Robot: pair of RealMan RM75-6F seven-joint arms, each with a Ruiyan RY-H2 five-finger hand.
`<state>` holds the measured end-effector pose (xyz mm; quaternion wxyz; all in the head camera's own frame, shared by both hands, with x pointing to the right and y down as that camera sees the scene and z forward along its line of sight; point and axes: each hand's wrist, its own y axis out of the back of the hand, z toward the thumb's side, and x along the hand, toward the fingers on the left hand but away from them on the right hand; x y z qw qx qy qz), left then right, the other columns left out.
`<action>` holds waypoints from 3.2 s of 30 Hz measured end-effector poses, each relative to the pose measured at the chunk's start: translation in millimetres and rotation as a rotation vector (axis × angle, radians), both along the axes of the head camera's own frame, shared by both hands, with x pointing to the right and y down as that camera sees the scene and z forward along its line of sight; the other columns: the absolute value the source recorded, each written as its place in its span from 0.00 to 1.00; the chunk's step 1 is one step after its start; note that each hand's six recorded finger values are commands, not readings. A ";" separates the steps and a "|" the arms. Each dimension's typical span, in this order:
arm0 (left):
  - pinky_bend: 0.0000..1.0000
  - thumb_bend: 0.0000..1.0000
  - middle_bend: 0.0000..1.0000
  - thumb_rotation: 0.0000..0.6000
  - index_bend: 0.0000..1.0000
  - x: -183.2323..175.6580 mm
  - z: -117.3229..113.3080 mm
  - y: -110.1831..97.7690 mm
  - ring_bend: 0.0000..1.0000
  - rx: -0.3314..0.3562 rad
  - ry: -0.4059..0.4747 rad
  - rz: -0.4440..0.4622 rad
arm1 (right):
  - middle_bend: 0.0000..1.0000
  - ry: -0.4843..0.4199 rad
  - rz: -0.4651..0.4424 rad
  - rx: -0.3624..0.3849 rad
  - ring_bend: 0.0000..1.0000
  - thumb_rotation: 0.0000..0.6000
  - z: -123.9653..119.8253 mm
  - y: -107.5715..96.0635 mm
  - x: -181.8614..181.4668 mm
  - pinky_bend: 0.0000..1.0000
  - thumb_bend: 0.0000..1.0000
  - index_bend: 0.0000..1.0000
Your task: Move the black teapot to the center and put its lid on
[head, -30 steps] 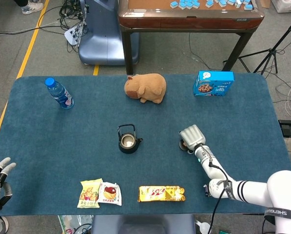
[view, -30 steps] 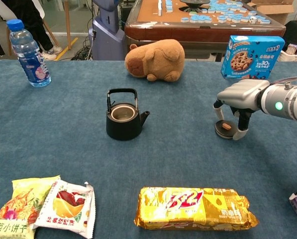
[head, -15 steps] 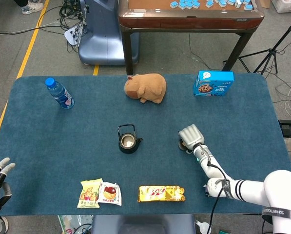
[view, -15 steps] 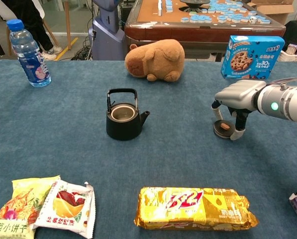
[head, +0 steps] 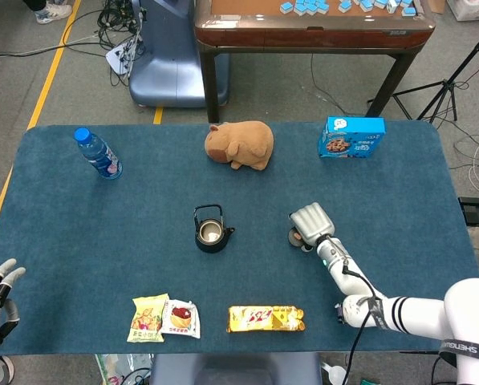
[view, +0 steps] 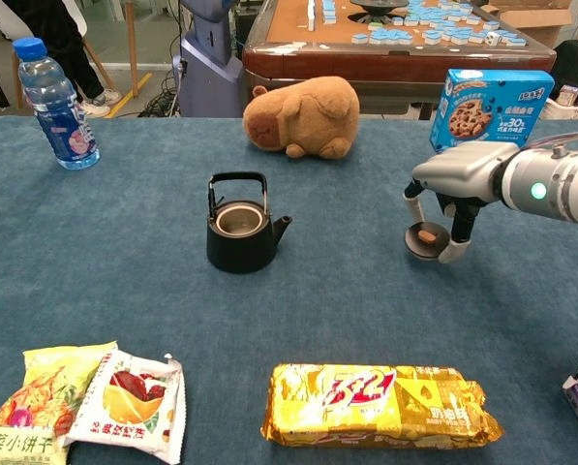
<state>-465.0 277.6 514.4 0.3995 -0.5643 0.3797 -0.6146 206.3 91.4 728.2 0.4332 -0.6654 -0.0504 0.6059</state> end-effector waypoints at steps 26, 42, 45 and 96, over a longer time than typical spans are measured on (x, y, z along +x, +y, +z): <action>0.27 0.73 0.16 1.00 0.23 -6.2 -5.0 1.5 0.11 0.011 -0.011 -0.027 | 1.00 -0.197 -0.033 0.071 0.99 1.00 -54.5 -26.4 -84.3 1.00 0.23 0.52; 0.27 0.73 0.16 1.00 0.23 -8.9 -7.9 3.4 0.11 0.013 -0.014 -0.037 | 1.00 -0.264 -0.075 0.039 0.99 1.00 -47.2 -22.4 -151.9 1.00 0.23 0.53; 0.27 0.73 0.16 1.00 0.23 -9.2 -8.7 3.8 0.11 0.016 -0.013 -0.037 | 1.00 -0.276 -0.079 0.033 0.99 1.00 -45.8 -19.9 -163.2 1.00 0.23 0.53; 0.27 0.73 0.16 1.00 0.24 -21.3 -15.0 2.2 0.11 0.023 -0.004 -0.079 | 1.00 -0.307 -0.061 0.000 0.99 1.00 -13.2 -22.0 -214.6 1.00 0.25 0.53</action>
